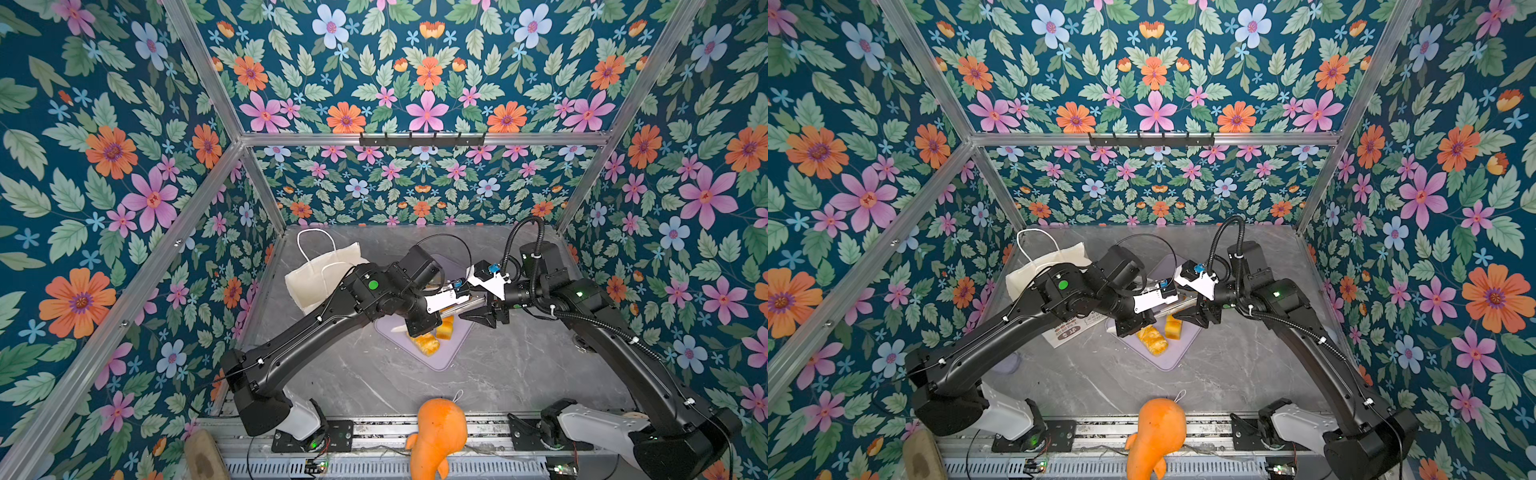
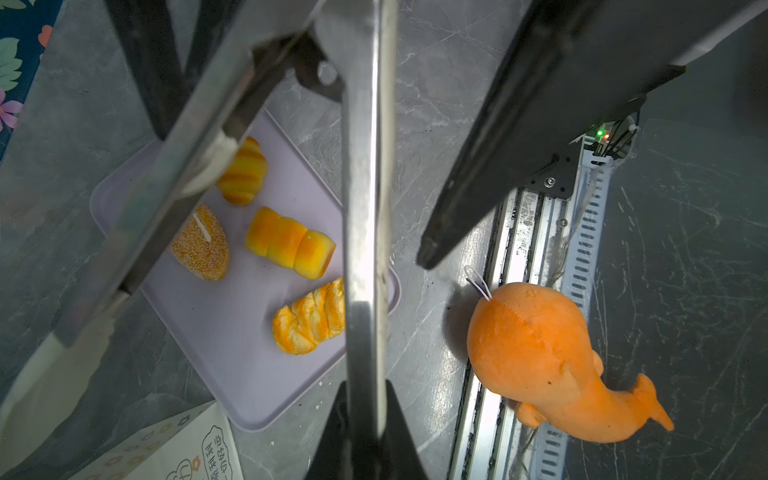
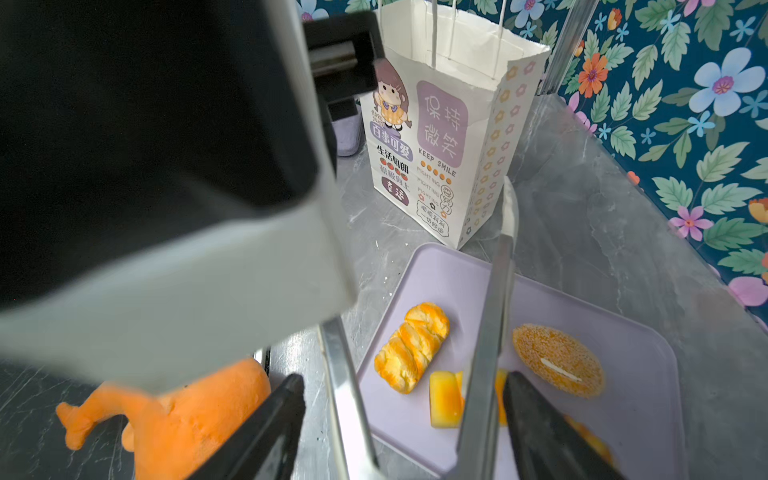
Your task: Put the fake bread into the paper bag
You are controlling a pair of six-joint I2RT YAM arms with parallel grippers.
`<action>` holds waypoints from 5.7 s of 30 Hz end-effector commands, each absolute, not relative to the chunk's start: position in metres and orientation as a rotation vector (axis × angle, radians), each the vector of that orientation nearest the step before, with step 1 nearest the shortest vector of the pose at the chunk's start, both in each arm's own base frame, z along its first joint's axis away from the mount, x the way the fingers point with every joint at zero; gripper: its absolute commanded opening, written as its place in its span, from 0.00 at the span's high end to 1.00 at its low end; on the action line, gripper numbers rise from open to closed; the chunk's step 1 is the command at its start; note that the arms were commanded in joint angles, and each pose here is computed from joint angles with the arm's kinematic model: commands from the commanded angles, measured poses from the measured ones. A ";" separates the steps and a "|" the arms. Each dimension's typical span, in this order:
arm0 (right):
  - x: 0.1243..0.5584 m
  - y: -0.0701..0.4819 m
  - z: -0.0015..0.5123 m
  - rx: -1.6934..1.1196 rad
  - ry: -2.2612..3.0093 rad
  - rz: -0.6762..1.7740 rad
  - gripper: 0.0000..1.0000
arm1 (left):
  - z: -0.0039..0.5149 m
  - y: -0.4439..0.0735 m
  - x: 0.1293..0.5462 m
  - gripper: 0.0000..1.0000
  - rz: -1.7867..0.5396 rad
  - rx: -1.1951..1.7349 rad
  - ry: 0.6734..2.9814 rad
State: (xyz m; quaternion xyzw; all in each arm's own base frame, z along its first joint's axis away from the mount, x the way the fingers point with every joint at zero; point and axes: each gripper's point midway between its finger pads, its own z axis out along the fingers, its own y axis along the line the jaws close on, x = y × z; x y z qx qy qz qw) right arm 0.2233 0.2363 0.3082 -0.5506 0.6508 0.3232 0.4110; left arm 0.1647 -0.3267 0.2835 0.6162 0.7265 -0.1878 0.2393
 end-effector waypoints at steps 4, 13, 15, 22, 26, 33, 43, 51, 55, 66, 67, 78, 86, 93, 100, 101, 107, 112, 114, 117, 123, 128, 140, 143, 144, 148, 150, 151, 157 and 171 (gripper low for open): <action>0.231 0.235 0.306 -1.376 1.661 0.771 0.41 | 0.294 -0.339 0.163 1.00 -0.580 1.687 1.920; 0.227 0.236 0.308 -1.376 1.630 0.792 0.62 | 0.299 -0.339 0.163 1.00 -0.583 1.670 1.907; 0.224 0.237 0.308 -1.379 1.621 0.806 0.71 | 0.299 -0.339 0.164 1.00 -0.579 1.667 1.906; 0.219 0.237 0.306 -1.367 1.613 0.829 0.78 | 0.301 -0.339 0.169 0.91 -0.560 1.635 1.904; 0.215 0.237 0.306 -1.359 1.595 0.840 0.85 | 0.309 -0.341 0.170 0.68 -0.574 1.610 1.875; 0.213 0.234 0.300 -1.342 1.591 0.823 0.90 | 0.330 -0.336 0.173 0.44 -0.579 1.526 1.827; 0.204 0.233 0.306 -1.343 1.504 0.821 0.91 | 0.320 -0.317 0.179 0.33 -0.716 1.530 1.821; 0.186 0.235 0.321 -1.338 1.399 0.888 0.91 | 0.318 -0.310 0.165 0.31 -0.938 1.586 1.782; 0.181 0.236 0.327 -1.335 1.372 0.922 0.91 | 0.308 -0.310 0.166 0.33 -0.930 1.603 1.807; 0.178 0.236 0.332 -1.324 1.350 0.931 0.89 | 0.303 -0.311 0.162 0.55 -0.953 1.635 1.812; 0.179 0.236 0.332 -1.322 1.353 0.932 0.89 | 0.304 -0.311 0.163 0.58 -0.953 1.632 1.812; 0.182 0.236 0.326 -1.302 1.389 0.942 0.82 | 0.305 -0.313 0.167 0.69 -0.939 1.627 1.828; 0.187 0.239 0.326 -1.280 1.430 0.971 0.62 | 0.306 -0.313 0.170 0.73 -0.925 1.617 1.832; 0.189 0.244 0.328 -1.283 1.510 1.062 0.48 | 0.303 -0.314 0.176 0.73 -0.892 1.607 1.864; 0.188 0.247 0.328 -1.327 1.602 1.110 0.44 | 0.303 -0.314 0.178 0.73 -0.880 1.618 1.865; 0.189 0.245 0.328 -1.338 1.619 1.088 0.44 | 0.303 -0.313 0.178 0.73 -0.874 1.617 1.868; 0.198 0.232 0.326 -1.307 1.683 0.930 0.42 | 0.302 -0.311 0.178 0.74 -0.861 1.617 1.867; 0.187 0.219 0.341 -1.286 1.665 0.962 0.39 | 0.301 -0.310 0.178 0.74 -0.852 1.625 1.873; 0.188 0.215 0.346 -1.272 1.667 0.961 0.38 | 0.301 -0.310 0.177 0.74 -0.858 1.630 1.869; 0.188 0.214 0.349 -1.279 1.668 0.965 0.37 | 0.299 -0.310 0.176 0.74 -0.864 1.644 1.873; 0.182 0.227 0.345 -1.369 1.764 1.131 0.35 | 0.286 -0.311 0.173 0.74 -0.885 1.688 1.919; 0.189 0.220 0.335 -1.411 1.851 1.042 0.34 | 0.280 -0.310 0.172 0.74 -0.872 1.710 1.932; 0.197 0.204 0.356 -1.287 1.722 0.914 0.31 | 0.279 -0.308 0.173 0.75 -0.837 1.713 1.895; 0.197 0.208 0.358 -1.303 1.758 1.003 0.31 | 0.275 -0.311 0.169 0.75 -0.829 1.745 1.873; 0.198 0.210 0.358 -1.309 1.773 1.027 0.31 | 0.276 -0.312 0.169 0.75 -0.829 1.752 1.861; 0.199 0.214 0.356 -1.330 1.843 1.124 0.32 | 0.271 -0.314 0.170 0.74 -0.789 1.763 1.866; 0.201 0.216 0.354 -1.327 1.856 1.140 0.32 | 0.271 -0.315 0.173 0.75 -0.777 1.756 1.875; 0.201 0.218 0.353 -1.328 1.856 1.160 0.32 | 0.273 -0.316 0.174 0.75 -0.775 1.754 1.873; 0.187 0.232 0.329 -1.416 1.880 1.215 0.32 | 0.284 -0.319 0.181 0.75 -0.737 1.752 1.840; 0.195 0.241 0.303 -1.493 1.907 1.126 0.37 | 0.292 -0.319 0.170 0.75 -0.783 1.786 1.793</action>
